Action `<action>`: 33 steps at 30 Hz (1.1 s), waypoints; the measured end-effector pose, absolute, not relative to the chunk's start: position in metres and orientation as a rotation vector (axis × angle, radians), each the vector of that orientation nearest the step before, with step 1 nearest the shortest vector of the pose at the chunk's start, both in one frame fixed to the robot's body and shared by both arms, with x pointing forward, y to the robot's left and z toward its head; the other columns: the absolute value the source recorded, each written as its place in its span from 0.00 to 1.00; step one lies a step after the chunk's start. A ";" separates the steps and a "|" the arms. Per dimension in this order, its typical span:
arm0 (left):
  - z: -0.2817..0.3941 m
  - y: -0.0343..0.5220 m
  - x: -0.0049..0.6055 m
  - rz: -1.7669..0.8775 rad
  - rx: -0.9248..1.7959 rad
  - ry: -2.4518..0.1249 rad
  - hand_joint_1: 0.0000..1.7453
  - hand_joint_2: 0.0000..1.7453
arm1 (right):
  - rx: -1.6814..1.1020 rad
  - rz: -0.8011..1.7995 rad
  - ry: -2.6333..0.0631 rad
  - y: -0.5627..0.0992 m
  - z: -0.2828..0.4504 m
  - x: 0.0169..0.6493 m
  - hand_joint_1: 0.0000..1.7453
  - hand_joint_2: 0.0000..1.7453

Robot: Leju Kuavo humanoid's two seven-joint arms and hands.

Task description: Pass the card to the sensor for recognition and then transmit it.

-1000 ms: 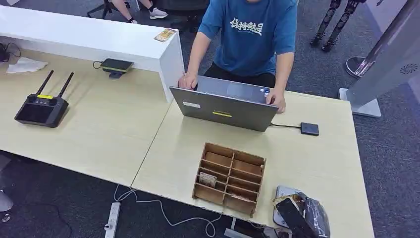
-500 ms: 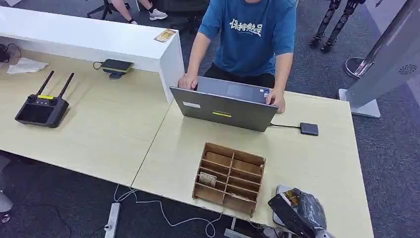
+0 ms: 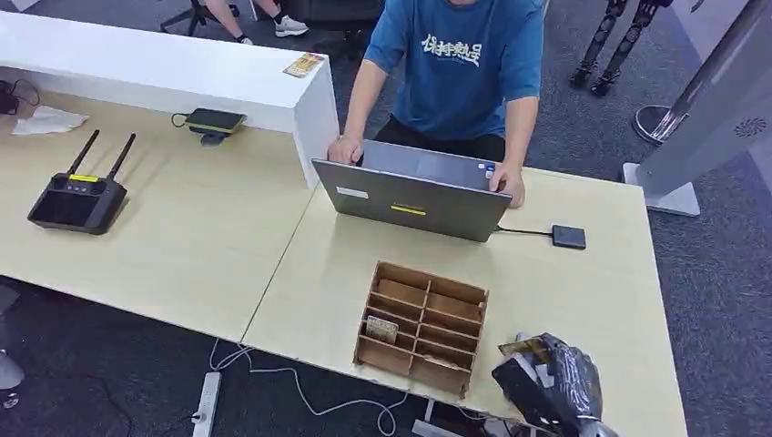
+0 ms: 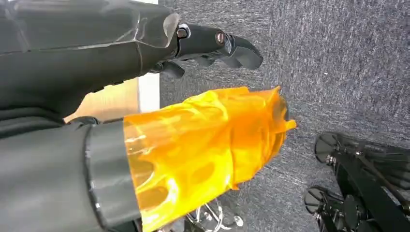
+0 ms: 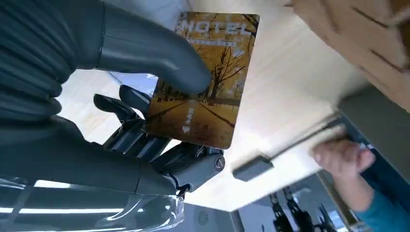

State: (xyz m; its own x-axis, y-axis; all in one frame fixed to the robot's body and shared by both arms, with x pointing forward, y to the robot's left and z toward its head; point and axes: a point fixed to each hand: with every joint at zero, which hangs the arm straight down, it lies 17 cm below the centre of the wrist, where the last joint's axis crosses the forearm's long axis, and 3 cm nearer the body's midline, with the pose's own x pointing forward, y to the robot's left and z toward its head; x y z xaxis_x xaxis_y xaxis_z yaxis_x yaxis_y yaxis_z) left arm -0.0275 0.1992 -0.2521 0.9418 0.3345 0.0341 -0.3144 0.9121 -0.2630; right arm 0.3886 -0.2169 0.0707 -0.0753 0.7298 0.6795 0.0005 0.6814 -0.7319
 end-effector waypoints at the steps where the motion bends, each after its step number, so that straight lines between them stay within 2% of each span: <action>1: -0.252 0.199 -0.028 0.331 -0.259 -0.079 0.00 0.00 | -0.628 0.658 -1.572 -0.216 0.079 0.390 1.00 1.00; 14: -0.250 0.200 -0.032 0.263 -0.272 -0.073 0.00 0.00 | -0.732 0.531 -1.837 -0.222 0.185 0.441 1.00 1.00; 25: -0.252 0.217 -0.037 0.156 -0.233 -0.066 0.00 0.00 | -0.898 0.503 -1.974 -0.218 0.295 0.526 1.00 1.00; 33: -0.255 0.226 -0.039 0.128 -0.212 -0.063 0.00 0.00 | -0.940 0.505 -1.978 -0.211 0.320 0.550 1.00 1.00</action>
